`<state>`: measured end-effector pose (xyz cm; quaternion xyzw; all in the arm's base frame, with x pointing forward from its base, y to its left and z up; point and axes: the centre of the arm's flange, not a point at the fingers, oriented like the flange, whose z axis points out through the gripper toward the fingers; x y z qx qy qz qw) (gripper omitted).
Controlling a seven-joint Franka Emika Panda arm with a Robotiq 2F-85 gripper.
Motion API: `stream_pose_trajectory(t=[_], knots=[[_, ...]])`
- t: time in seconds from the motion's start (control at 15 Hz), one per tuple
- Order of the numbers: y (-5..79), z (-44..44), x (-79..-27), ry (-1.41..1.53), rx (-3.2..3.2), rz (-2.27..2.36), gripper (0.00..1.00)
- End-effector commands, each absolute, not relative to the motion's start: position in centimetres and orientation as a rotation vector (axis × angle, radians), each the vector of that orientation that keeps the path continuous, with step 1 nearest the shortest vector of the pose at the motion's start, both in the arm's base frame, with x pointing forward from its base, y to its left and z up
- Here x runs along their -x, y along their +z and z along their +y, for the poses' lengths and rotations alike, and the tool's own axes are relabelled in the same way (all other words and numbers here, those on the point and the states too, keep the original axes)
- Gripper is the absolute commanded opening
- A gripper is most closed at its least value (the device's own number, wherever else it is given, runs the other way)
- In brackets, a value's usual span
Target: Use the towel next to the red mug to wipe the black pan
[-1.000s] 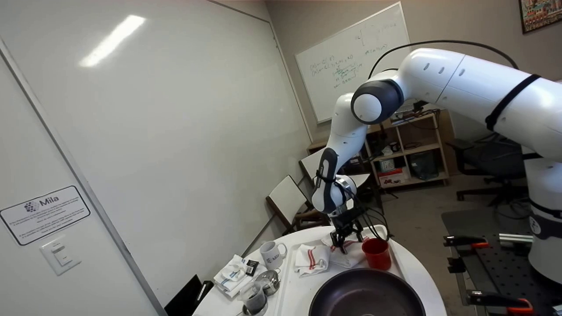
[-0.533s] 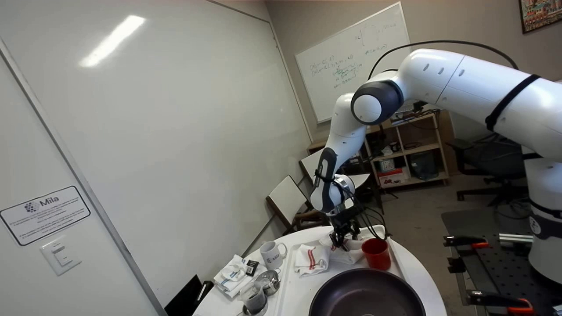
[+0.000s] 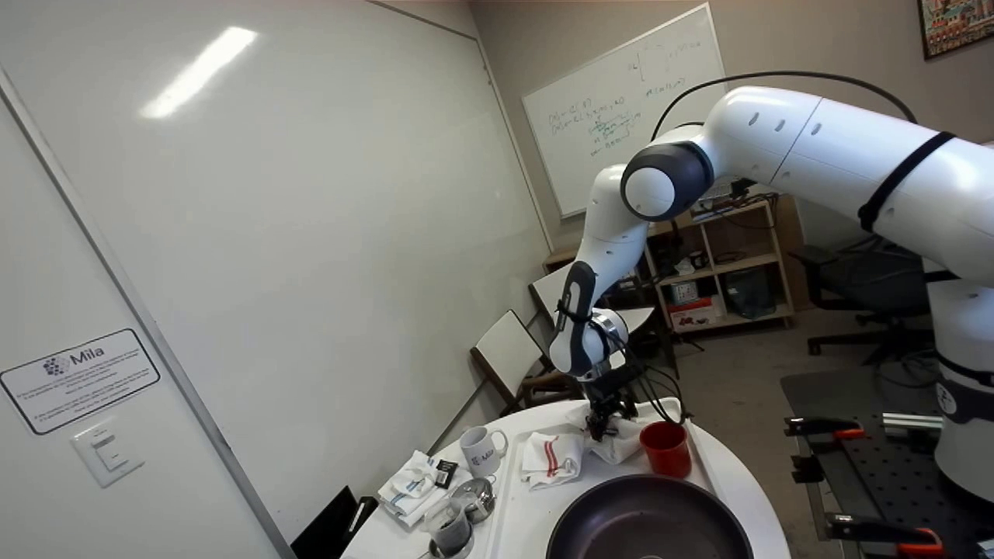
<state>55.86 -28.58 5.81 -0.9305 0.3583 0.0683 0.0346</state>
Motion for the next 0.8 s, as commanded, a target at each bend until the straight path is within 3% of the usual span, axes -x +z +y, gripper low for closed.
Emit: stream_pose_trajectory(t=[0.0,0.73], knots=[[7.6,-27.9,-54.2,0.154,2.904,1.063,0.0],[15.2,-26.1,-50.7,-0.038,3.035,0.939,0.0]])
